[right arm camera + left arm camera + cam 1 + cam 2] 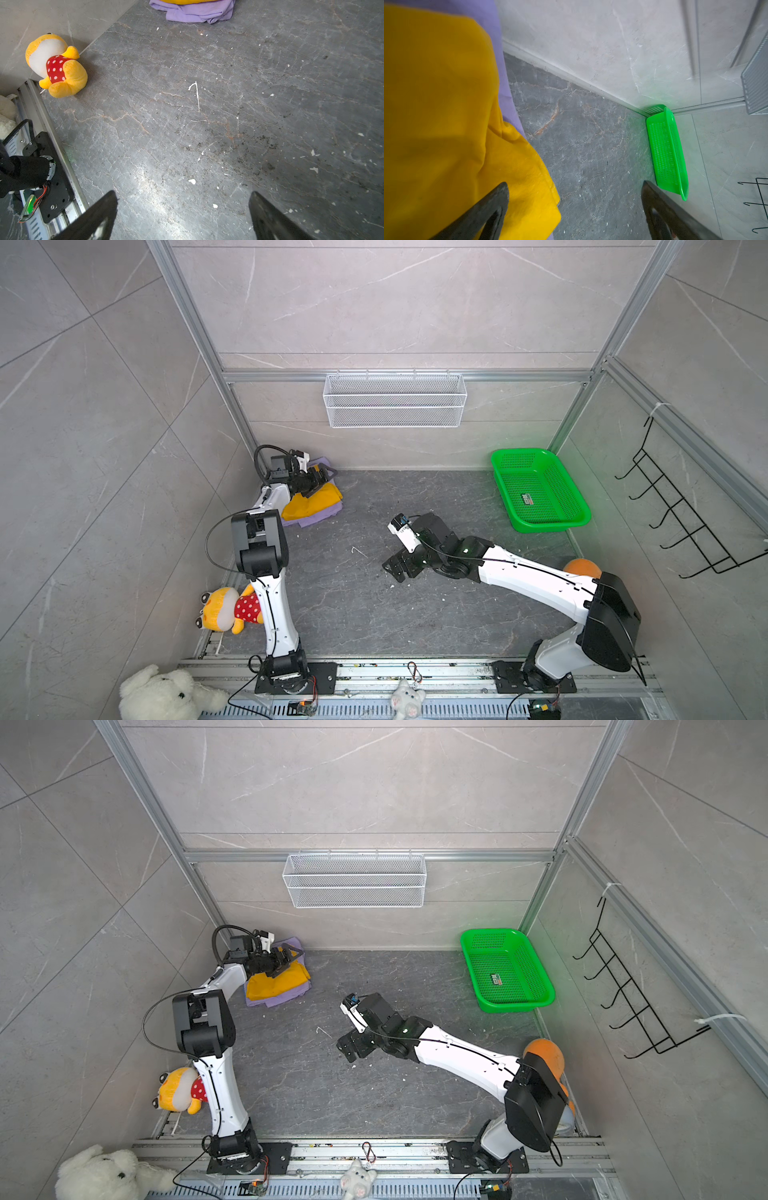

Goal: Fold and stack t-shirts
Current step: Smooth out the T-shirt at the top-center of the table.

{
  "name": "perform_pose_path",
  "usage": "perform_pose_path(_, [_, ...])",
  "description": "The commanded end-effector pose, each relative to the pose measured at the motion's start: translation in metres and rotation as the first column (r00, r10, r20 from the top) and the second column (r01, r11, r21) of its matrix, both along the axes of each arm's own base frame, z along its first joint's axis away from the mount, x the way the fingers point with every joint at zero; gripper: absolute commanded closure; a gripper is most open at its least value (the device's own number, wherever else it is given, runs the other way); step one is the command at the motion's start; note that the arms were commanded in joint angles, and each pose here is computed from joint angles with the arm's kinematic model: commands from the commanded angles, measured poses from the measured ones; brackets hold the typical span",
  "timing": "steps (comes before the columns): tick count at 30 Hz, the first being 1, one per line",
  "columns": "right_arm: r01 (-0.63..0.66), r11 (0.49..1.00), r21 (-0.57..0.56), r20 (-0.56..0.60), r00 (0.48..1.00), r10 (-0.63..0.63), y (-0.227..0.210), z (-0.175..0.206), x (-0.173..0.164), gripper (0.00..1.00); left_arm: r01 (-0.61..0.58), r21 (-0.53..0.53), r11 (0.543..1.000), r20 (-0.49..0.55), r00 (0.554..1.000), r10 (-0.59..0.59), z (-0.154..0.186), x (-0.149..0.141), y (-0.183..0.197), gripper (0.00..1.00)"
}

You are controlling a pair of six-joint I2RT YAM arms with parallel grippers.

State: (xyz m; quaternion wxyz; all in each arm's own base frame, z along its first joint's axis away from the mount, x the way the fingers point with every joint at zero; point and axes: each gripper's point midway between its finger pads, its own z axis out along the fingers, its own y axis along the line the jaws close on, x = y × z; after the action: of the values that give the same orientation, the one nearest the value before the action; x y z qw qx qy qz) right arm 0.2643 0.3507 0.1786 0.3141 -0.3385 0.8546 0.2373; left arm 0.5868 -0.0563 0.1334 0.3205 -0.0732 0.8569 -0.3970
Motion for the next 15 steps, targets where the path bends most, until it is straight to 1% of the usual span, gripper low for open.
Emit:
perform_pose_path(1, [0.020,1.000,0.024,0.010,1.000,-0.021,-0.003,0.009,-0.001,0.01,0.070,-0.058,0.996,0.001,0.998,-0.070,-0.008,-0.010,-0.028,0.00])
perform_pose_path(6, [0.016,1.000,0.019,0.008,1.000,-0.016,-0.003,0.007,-0.001,0.01,0.137,-0.139,0.981,-0.011,0.990,-0.140,-0.027,-0.028,-0.057,0.00])
perform_pose_path(8, [0.014,1.000,0.020,0.011,1.000,-0.015,-0.003,0.008,-0.002,0.01,0.163,-0.129,0.978,0.003,0.986,-0.164,-0.026,-0.034,-0.068,0.00])
perform_pose_path(10, [0.015,1.000,0.021,0.014,1.000,-0.016,-0.004,0.009,-0.002,0.01,0.171,-0.097,0.980,0.030,0.985,-0.169,-0.020,-0.040,-0.072,0.00])
perform_pose_path(15, [0.021,1.000,0.022,0.023,1.000,-0.021,-0.006,0.012,-0.001,0.01,0.201,-0.079,0.976,0.139,0.972,-0.189,0.031,-0.047,-0.074,0.00])
